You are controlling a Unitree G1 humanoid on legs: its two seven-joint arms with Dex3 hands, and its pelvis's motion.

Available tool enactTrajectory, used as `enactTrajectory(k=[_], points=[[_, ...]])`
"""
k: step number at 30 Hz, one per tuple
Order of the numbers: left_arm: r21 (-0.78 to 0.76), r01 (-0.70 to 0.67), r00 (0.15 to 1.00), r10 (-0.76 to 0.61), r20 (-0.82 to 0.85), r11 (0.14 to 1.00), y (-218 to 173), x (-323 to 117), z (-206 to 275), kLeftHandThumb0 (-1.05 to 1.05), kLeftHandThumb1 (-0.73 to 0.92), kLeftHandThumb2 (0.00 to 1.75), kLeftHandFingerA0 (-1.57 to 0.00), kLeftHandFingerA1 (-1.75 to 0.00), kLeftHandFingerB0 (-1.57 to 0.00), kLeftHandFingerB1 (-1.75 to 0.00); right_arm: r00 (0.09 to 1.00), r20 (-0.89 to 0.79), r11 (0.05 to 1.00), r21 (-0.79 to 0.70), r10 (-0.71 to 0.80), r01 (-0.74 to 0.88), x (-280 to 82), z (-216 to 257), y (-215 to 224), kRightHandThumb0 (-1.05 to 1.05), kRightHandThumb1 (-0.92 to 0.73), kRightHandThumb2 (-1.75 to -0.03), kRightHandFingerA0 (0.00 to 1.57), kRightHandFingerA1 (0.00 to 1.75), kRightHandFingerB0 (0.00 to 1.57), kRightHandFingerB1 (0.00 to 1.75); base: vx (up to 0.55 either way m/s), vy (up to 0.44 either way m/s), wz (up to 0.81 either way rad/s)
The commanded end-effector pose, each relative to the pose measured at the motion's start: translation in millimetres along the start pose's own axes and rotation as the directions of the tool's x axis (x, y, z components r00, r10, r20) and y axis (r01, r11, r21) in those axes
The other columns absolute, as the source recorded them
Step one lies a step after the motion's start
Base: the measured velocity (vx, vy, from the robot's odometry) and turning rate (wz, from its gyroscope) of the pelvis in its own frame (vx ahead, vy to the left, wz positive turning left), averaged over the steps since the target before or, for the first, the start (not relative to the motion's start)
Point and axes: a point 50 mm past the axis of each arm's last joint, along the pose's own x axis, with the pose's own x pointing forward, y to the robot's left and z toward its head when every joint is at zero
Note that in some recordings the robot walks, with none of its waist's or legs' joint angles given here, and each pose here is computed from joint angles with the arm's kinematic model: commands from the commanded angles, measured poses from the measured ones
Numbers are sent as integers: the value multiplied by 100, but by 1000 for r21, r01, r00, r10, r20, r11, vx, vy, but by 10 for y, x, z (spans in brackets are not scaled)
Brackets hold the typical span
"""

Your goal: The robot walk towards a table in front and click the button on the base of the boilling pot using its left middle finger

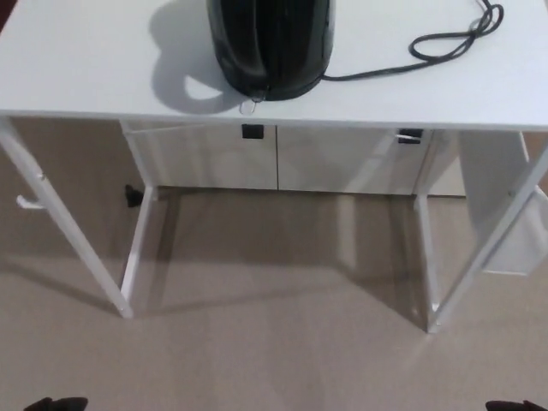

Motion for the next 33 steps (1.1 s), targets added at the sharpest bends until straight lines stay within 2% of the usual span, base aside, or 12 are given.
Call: enactTrajectory(k=[1, 11, 24, 33], points=[[38, -14, 1000, 14, 1, 999, 69, -45, -35, -52, 46, 75, -50, -49, -35, -44, 1000, -5, 1000, 7, -7, 7, -27, -37, -2, -11, -49, -53, 67, 54, 46, 45, 240, 27, -14], [42, -30, 999, 30, 17, 999, 61, -22, 2, -52, 46, 75, -52, -49, -35, -44, 1000, 3, 1000, 4, -10, 10, -2, -1, -35, -13, -50, -54, 66, 53, 45, 45, 190, 125, -1], [79, -20, 999, 18, 34, 997, 84, 19, 70, -53, 48, 76, -52, -49, -35, -44, 1000, -13, 1000, -12, -13, 13, 14, -1, -51, -15, -50, -54, 66, 51, 44, 43, 235, -127, 1], [92, 11, 999, -16, 52, 996, 59, 42, 102, -51, 47, 76, -50, -49, -34, -44, 1000, -11, 999, -27, -21, 21, 5, -8, -86, -16, -50, -54, 67, 52, 44, 44, 227, 41, -11]])
